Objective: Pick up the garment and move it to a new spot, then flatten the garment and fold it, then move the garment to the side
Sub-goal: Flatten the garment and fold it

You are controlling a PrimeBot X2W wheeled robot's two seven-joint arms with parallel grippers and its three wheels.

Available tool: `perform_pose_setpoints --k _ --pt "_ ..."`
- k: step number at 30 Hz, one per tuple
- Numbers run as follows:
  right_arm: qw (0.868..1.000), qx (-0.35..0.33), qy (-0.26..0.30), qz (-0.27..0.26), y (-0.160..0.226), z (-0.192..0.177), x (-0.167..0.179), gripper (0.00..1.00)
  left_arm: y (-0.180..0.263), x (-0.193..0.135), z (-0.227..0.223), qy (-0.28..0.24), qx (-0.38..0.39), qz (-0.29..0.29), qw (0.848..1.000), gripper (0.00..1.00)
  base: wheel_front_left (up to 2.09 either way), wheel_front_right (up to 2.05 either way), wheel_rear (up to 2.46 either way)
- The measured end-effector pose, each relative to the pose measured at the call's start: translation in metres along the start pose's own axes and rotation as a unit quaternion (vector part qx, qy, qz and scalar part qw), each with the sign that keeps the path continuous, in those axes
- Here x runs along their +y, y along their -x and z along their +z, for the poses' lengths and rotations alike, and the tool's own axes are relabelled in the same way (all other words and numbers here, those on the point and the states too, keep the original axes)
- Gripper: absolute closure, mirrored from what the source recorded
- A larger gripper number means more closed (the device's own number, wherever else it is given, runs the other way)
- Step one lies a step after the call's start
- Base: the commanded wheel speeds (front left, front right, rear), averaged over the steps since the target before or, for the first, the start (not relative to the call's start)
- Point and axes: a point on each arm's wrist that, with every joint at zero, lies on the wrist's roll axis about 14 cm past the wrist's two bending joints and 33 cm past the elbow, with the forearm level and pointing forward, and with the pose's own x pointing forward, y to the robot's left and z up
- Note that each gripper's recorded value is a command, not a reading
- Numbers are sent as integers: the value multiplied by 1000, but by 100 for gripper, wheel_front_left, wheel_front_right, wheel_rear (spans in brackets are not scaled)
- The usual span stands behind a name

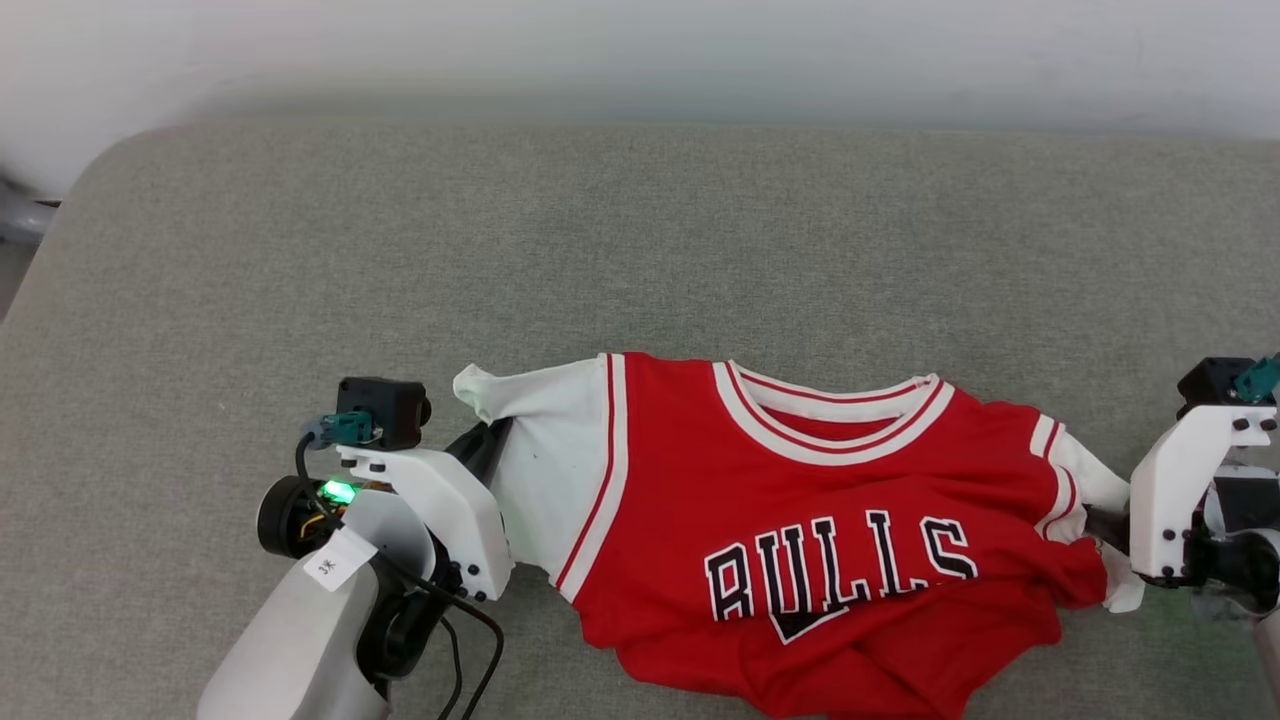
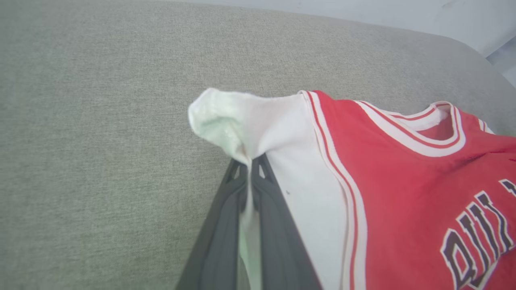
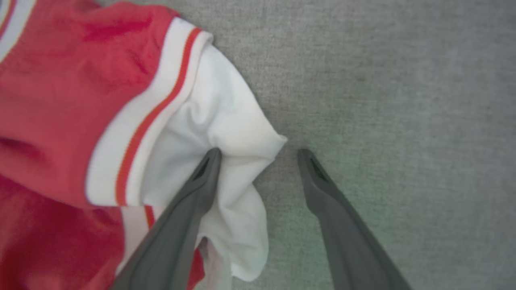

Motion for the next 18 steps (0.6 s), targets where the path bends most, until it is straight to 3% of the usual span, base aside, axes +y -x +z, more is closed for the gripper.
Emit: perform_pose_setpoints --k 2,3,4,5,10,14,18 --pt "1000 22 -4 2 -4 -5 0 0 0 2 -1 1 2 2 1000 100 0 0 0" --pt "999 31 -8 4 -5 -5 1 53 0 2 -2 1 2 3 1000 100 0 0 0" --pt "999 36 -10 6 -6 -5 1 69 0 3 -2 2 3 3 1000 100 0 0 0" --pt "999 40 -14 9 -7 -6 2 100 -1 3 -2 2 3 3 1000 100 0 0 0" --pt "1000 20 -16 18 -4 4 7 100 1 4 1 0 -1 4 1000 100 0 0 0" --pt "999 -46 -20 14 8 30 3 100 2 6 18 -8 -28 5 1000 100 0 0 0" --pt "989 -147 -9 2 37 82 -2 100 3 10 49 -28 -64 9 998 100 0 0 0"
